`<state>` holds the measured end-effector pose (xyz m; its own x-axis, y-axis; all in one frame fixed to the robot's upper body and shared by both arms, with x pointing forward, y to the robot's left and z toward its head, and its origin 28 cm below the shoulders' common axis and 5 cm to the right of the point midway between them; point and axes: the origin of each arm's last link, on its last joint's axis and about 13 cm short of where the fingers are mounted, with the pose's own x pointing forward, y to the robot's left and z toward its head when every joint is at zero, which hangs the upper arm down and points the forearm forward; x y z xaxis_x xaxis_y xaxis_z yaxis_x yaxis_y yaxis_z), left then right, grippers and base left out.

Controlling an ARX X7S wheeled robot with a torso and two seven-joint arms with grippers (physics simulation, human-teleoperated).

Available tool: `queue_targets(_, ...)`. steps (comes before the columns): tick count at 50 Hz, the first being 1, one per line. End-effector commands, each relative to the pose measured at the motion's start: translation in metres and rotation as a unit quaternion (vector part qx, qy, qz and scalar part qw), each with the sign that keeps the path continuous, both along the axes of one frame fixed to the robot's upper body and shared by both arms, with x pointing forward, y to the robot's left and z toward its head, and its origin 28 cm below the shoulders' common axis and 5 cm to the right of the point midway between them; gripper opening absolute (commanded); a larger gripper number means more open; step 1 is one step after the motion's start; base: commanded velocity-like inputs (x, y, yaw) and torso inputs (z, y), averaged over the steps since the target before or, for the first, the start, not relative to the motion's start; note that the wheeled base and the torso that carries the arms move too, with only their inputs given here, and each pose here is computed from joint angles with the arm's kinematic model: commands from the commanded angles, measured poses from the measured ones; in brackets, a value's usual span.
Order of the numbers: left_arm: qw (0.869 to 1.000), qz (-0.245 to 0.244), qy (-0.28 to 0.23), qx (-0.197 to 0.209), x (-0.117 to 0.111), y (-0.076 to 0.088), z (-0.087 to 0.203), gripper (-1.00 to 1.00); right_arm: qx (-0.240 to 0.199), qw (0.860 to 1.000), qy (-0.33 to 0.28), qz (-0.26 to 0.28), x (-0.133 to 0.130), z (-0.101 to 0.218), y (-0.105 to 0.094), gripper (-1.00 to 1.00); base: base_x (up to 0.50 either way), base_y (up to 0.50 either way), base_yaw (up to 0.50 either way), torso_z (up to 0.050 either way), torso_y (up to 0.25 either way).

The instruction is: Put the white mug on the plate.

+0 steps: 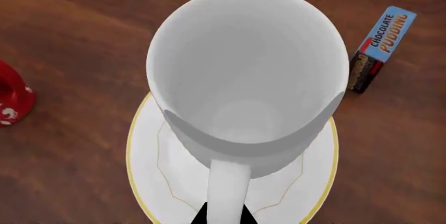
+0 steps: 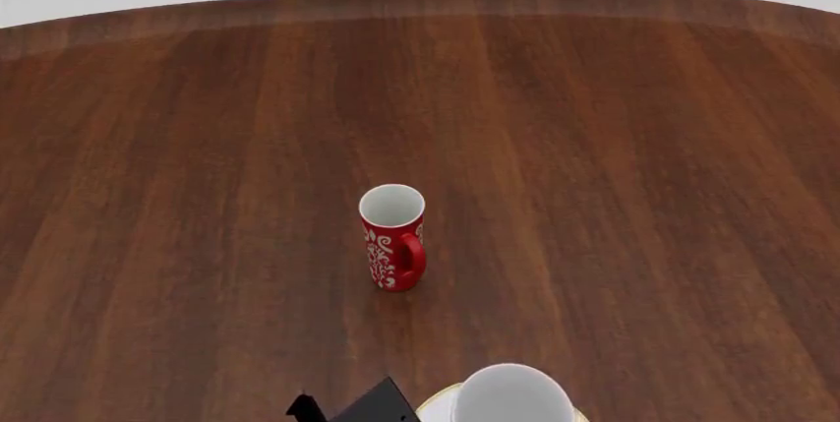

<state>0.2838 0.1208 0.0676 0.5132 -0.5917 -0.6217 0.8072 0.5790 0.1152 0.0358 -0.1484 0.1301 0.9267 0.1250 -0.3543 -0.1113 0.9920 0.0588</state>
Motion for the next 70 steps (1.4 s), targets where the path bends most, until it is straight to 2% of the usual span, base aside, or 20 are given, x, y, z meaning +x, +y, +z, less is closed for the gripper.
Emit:
queue_targets(1, 1.000, 0.003, 0.000, -0.003, 0.002, -0.001, -0.002, -1.00, 0.005, 1.000, 0.004, 0.000, 0.000, -0.002, 0.000, 1.00, 0.00, 0.00, 0.00, 0.000, 0.000)
queue_targets(27, 1.000, 0.002, -0.001, -0.003, -0.001, 0.000, 0.001, -1.00, 0.011, 1.000, 0.001, 0.002, 0.000, -0.003, 0.000, 1.00, 0.00, 0.00, 0.00, 0.000, 0.000)
queue_targets(28, 1.000, 0.005, 0.000, -0.003, 0.000, 0.000, 0.001, 1.00, 0.011, 1.000, 0.001, 0.003, 0.000, -0.003, 0.000, 1.00, 0.00, 0.00, 0.00, 0.000, 0.000)
queue_targets(47, 1.000, 0.008, -0.007, 0.000, -0.004, 0.005, 0.002, 1.00, 0.016, 1.000, -0.001, 0.005, -0.003, -0.012, -0.002, 1.00, 0.00, 0.00, 0.00, 0.000, 0.000)
queue_targets(70, 1.000, 0.005, -0.013, -0.018, -0.018, 0.012, 0.016, 1.00, 0.016, 1.000, -0.004, 0.009, -0.001, -0.007, 0.001, 1.00, 0.00, 0.00, 0.00, 0.000, 0.000)
